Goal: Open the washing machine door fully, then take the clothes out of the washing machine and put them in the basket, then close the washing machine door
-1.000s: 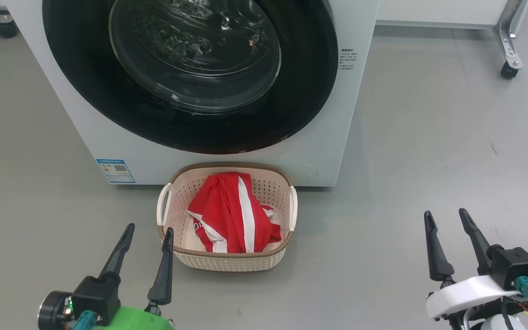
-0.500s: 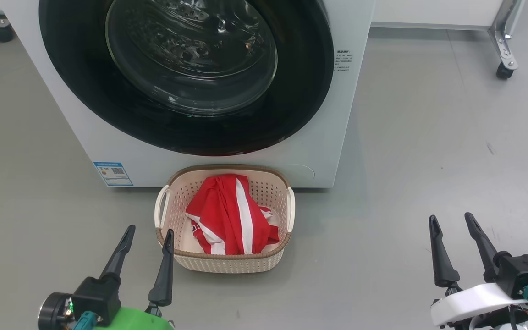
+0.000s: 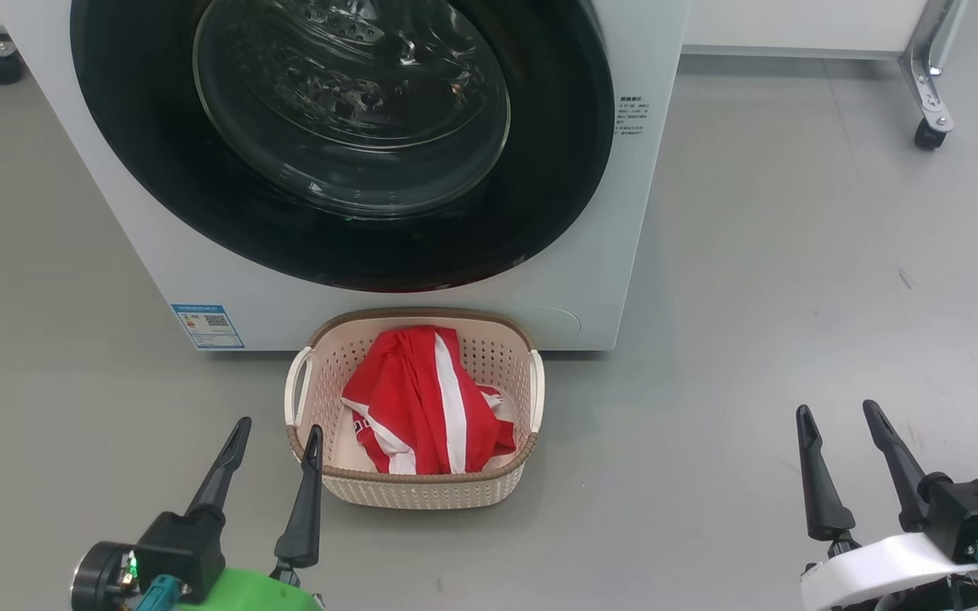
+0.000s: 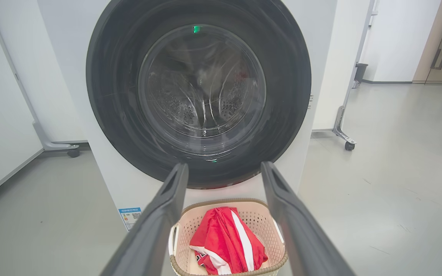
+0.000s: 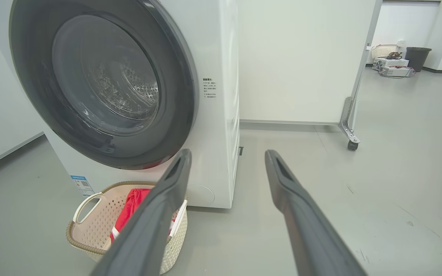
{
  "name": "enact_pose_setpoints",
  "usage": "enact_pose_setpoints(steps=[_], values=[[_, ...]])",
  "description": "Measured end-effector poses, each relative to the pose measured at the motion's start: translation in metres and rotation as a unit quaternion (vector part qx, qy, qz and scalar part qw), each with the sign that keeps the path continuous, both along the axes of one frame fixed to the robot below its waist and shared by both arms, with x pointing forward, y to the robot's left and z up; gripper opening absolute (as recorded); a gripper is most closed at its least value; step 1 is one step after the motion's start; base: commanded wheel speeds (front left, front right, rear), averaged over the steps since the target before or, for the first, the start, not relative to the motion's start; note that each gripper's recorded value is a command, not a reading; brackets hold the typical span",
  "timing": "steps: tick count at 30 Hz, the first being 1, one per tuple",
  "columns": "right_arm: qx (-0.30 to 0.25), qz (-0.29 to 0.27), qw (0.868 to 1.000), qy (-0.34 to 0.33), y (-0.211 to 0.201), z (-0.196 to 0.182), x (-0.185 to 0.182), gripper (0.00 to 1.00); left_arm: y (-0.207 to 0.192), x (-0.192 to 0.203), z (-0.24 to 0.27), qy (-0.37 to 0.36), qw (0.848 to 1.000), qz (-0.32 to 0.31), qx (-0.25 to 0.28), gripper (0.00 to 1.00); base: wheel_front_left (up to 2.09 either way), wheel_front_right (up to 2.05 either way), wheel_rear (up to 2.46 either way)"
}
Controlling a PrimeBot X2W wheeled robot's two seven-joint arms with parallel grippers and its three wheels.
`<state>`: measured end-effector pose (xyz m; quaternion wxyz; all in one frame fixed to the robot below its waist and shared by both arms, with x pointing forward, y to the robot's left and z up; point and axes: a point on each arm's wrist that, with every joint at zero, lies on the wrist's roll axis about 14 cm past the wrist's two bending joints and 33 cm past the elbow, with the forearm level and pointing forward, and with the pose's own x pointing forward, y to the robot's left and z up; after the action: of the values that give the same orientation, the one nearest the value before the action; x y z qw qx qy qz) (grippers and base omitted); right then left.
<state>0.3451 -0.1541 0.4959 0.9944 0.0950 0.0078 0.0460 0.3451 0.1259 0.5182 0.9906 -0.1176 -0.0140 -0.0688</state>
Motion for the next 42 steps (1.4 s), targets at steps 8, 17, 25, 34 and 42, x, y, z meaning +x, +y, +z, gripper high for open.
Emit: enact_pose_setpoints(steps=[8, 17, 25, 34, 42], values=[[0.001, 0.001, 1.000, 0.001, 0.001, 0.004, -0.002, 1.00, 0.001, -0.002, 0.001, -0.001, 1.000, 0.003, 0.000, 1.00, 0.00, 0.00, 0.00], [0.007, 0.002, 1.000, 0.027, 0.006, -0.010, -0.008, 0.00, -0.002, -0.007, -0.015, 0.027, 1.000, 0.000, -0.001, 0.00, 0.00, 0.00, 0.00], [0.044, 0.001, 0.998, 0.038, 0.008, -0.014, -0.013, 0.00, -0.006, -0.012, -0.019, 0.040, 0.998, -0.003, -0.040, 0.00, 0.00, 0.00, 0.00], [0.118, -0.019, 0.991, 0.052, 0.001, -0.016, -0.012, 0.00, 0.002, -0.009, -0.021, 0.057, 0.992, 0.012, -0.111, 0.00, 0.00, 0.00, 0.00], [0.169, -0.035, 0.983, 0.066, -0.006, -0.020, -0.011, 0.00, 0.009, -0.007, -0.027, 0.077, 0.984, 0.024, -0.161, 0.00, 0.00, 0.00, 0.00]])
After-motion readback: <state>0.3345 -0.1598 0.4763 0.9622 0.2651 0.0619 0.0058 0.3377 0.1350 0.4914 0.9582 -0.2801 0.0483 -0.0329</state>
